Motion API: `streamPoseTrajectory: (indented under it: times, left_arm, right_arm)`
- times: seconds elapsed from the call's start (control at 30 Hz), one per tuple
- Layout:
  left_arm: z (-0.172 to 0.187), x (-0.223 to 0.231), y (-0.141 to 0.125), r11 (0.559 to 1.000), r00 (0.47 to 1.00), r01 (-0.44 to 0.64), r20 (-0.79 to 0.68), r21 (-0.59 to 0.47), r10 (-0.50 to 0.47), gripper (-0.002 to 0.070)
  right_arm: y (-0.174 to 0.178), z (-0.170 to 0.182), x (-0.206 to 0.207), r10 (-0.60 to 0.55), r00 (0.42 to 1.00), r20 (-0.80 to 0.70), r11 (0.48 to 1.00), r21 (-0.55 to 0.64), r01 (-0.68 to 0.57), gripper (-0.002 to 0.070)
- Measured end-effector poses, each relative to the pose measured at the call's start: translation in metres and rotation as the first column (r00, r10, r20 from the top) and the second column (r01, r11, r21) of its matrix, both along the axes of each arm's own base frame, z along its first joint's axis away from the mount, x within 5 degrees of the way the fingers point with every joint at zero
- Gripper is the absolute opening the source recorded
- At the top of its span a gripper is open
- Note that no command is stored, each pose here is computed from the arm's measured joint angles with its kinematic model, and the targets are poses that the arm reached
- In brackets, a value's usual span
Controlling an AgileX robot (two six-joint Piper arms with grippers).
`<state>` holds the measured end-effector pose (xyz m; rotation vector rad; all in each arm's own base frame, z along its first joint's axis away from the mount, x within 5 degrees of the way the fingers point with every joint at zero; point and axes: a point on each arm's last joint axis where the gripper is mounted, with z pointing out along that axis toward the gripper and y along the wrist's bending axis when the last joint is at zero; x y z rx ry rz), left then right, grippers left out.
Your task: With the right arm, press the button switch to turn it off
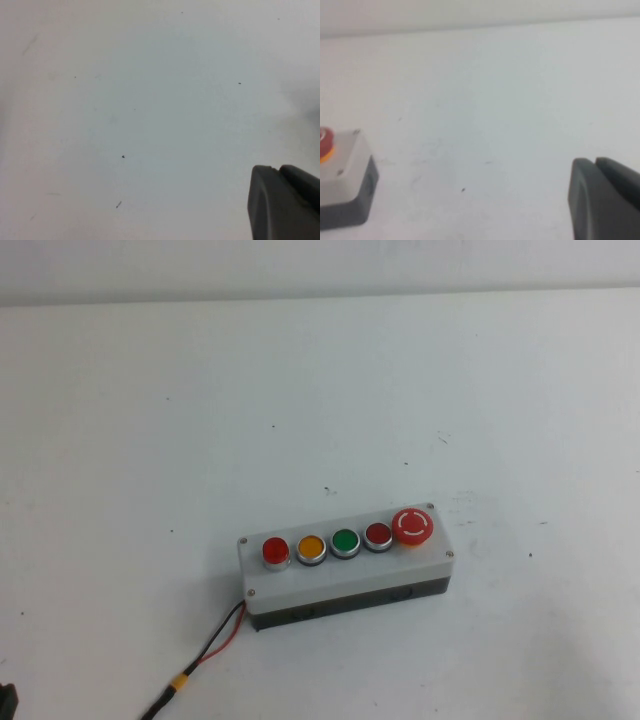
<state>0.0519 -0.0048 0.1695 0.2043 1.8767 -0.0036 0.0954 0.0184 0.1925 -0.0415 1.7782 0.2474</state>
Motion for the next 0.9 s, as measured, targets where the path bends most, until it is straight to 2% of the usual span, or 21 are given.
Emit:
streamPoseTrajectory:
  times: [0.1,0.27,0.5,0.9]
  left_arm:
    - [0.000,0.000,0.000,1.000,1.000,0.000,0.000,0.000,0.000,-0.0002]
    - [0.000,0.000,0.000,1.000,1.000,0.000,0.000,0.000,0.000,-0.0002]
    - [0.000,0.000,0.000,1.000,1.000,0.000,0.000,0.000,0.000,-0.0002]
    - [0.000,0.000,0.000,1.000,1.000,0.000,0.000,0.000,0.000,-0.0002]
  right_arm:
    - [-0.008,0.002,-0.011,-0.072,0.995,0.066,0.997,0.019,0.071,-0.0016]
    - [-0.012,0.002,-0.025,-0.110,0.989,0.094,0.994,0.026,0.108,-0.0016]
    - [-0.016,-0.004,-0.039,-0.131,0.988,0.086,0.991,0.025,0.130,-0.0016]
    - [-0.015,-0.008,-0.040,-0.130,0.991,0.033,0.990,0.061,0.128,-0.0016]
